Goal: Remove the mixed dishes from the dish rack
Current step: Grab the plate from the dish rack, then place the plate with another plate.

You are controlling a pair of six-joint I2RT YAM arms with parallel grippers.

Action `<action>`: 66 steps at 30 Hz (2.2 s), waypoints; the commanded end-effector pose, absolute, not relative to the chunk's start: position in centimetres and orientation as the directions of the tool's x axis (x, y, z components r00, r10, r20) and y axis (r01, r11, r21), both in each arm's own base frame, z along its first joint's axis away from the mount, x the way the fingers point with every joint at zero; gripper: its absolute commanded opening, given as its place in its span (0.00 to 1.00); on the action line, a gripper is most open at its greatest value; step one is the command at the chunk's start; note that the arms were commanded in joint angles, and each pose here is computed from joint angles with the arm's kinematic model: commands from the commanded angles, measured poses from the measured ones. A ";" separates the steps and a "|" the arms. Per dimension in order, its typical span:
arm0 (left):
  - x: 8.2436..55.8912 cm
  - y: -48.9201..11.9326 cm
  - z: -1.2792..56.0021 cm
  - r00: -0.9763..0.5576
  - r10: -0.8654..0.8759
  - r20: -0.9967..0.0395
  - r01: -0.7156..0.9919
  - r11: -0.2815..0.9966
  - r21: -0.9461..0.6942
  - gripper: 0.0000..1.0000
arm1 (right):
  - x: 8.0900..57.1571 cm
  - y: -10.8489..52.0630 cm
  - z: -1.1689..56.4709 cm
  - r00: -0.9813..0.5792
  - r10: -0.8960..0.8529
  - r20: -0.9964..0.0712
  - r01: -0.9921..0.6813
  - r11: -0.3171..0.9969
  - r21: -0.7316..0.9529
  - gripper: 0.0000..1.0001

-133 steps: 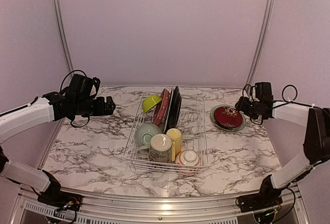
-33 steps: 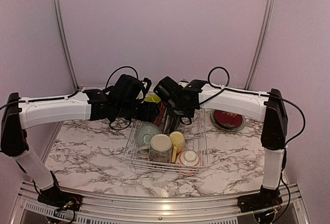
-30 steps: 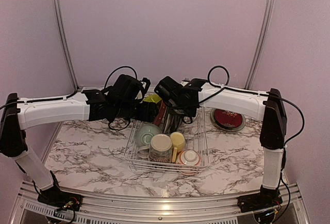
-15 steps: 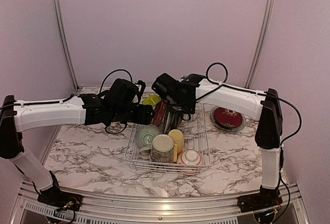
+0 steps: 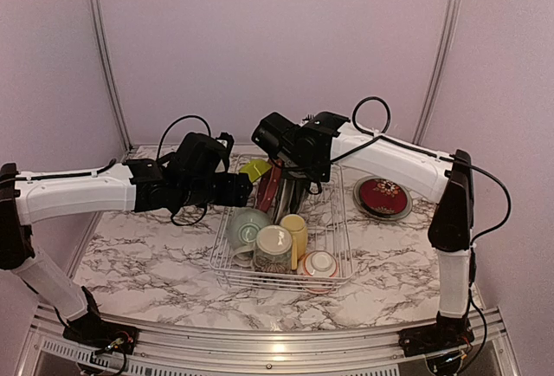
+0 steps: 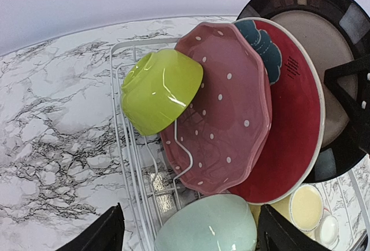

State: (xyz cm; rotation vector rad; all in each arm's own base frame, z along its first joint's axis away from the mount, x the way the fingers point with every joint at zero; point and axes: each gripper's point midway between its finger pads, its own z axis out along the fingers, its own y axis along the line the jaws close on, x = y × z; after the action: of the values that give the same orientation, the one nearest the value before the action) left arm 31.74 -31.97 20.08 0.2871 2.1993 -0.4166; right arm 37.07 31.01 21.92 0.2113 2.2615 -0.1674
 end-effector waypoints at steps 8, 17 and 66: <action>31.7 -30.7 20.6 -0.598 0.044 -0.801 0.318 0.930 -0.186 0.83 | 36.7 30.6 28.6 -0.499 0.121 -0.858 0.225 0.974 0.007 0.00; 31.6 -30.5 20.7 -0.599 0.036 -0.800 0.313 0.930 -0.191 0.83 | 36.3 30.3 31.0 -0.465 0.128 -0.876 0.209 0.977 0.032 0.00; 30.9 -31.1 20.9 -0.616 0.011 -0.788 0.331 0.911 -0.247 0.83 | 35.9 2.2 30.2 -0.363 0.670 -0.648 -0.011 0.692 0.722 0.00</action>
State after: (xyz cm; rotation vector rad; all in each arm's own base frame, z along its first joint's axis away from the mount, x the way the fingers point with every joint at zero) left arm 30.93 -30.82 20.45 0.2538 2.1974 -0.4417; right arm 34.37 1.49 23.32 0.6545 2.0671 0.5071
